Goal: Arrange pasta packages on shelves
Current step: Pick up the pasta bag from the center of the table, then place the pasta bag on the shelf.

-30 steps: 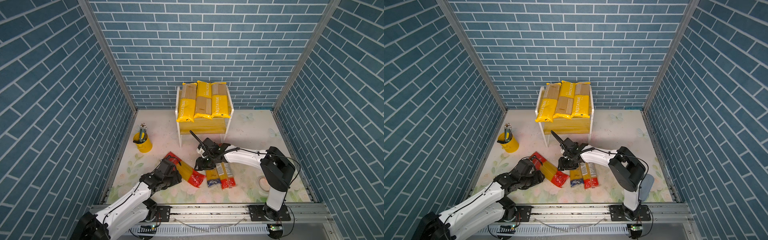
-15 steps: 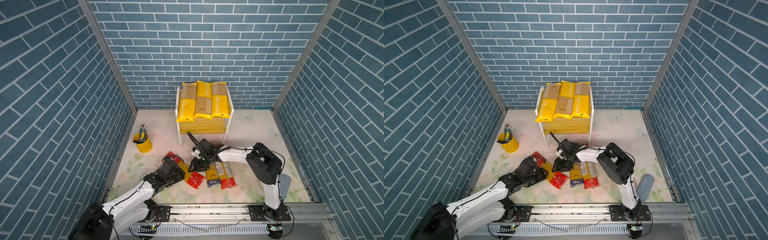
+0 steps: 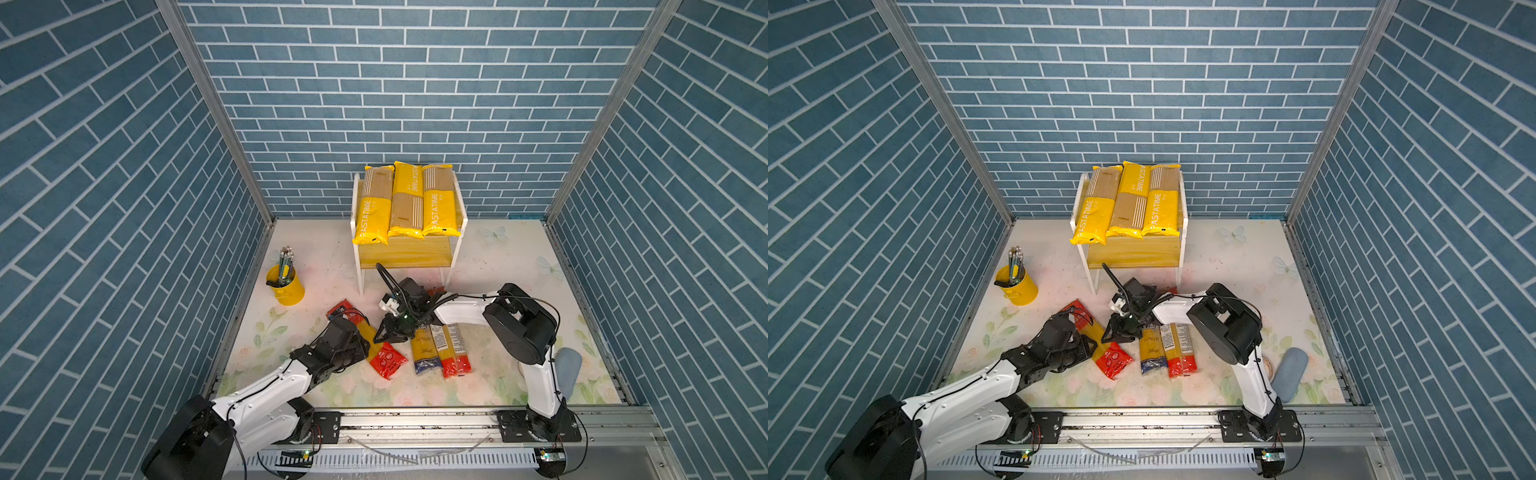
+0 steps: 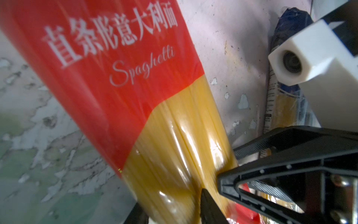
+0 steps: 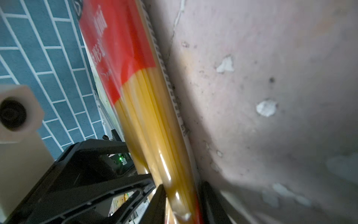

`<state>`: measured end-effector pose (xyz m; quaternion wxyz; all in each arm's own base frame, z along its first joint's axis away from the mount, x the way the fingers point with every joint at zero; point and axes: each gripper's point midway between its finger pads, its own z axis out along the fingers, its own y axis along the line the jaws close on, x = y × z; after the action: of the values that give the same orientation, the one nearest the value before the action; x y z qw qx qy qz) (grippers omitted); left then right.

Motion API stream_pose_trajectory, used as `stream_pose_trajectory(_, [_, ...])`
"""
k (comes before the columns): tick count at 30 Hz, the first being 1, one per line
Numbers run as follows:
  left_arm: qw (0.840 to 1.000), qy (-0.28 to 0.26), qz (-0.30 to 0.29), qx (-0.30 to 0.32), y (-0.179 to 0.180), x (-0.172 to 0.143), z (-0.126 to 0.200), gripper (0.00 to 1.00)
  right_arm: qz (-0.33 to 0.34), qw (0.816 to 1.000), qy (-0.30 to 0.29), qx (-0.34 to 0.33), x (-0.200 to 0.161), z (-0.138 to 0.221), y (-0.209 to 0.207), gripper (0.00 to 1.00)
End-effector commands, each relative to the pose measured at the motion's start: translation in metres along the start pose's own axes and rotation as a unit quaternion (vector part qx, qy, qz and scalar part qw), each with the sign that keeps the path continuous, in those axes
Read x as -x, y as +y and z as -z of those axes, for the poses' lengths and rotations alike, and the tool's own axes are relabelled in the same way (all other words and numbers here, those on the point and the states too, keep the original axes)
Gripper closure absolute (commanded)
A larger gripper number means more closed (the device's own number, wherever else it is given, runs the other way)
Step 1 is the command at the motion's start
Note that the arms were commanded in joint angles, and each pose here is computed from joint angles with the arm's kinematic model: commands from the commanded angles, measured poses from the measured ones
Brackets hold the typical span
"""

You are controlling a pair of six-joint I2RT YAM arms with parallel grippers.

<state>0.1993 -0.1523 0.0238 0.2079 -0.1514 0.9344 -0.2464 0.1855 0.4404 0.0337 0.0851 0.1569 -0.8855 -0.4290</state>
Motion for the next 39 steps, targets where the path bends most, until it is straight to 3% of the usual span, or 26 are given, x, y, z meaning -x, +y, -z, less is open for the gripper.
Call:
stream_pose_trajectory(1, [0.998, 0.049, -0.014, 0.039, 0.026, -0.026, -0.001, 0.57, -0.002, 0.999, 0.006, 0.038, -0.006, -0.004, 0.017, 0.62])
stream_pose_trajectory(5, [0.998, 0.042, -0.022, 0.033, 0.024, -0.024, 0.001, 0.57, -0.001, 0.999, 0.009, 0.045, -0.004, -0.007, 0.023, 0.55])
stream_pose_trajectory(8, [0.998, 0.045, -0.026, 0.031, 0.020, -0.022, 0.001, 0.58, -0.015, 0.999, 0.022, 0.035, -0.005, -0.022, 0.009, 0.57])
stream_pose_trajectory(13, [0.998, 0.044, -0.033, 0.026, 0.015, -0.020, 0.012, 0.56, 0.002, 1.000, 0.003, 0.031, 0.000, -0.011, 0.014, 0.79])
stream_pose_trajectory(16, [0.998, 0.036, -0.046, 0.030, 0.007, -0.012, 0.032, 0.48, 0.015, 0.999, -0.015, 0.039, 0.001, 0.006, 0.028, 0.93])
stream_pose_trajectory(19, [0.996, 0.020, -0.064, 0.052, 0.002, 0.000, 0.063, 0.41, 0.023, 0.998, -0.030, 0.049, -0.002, 0.021, 0.041, 0.99])
stream_pose_trajectory(28, [0.992, -0.057, -0.089, 0.067, -0.010, 0.035, 0.127, 0.35, 0.022, 0.992, -0.088, 0.090, -0.017, 0.067, 0.064, 1.00])
stream_pose_trajectory(39, [0.990, -0.101, -0.086, 0.050, -0.030, 0.061, 0.138, 0.33, 0.051, 0.978, -0.166, 0.115, -0.033, 0.130, 0.096, 1.00])
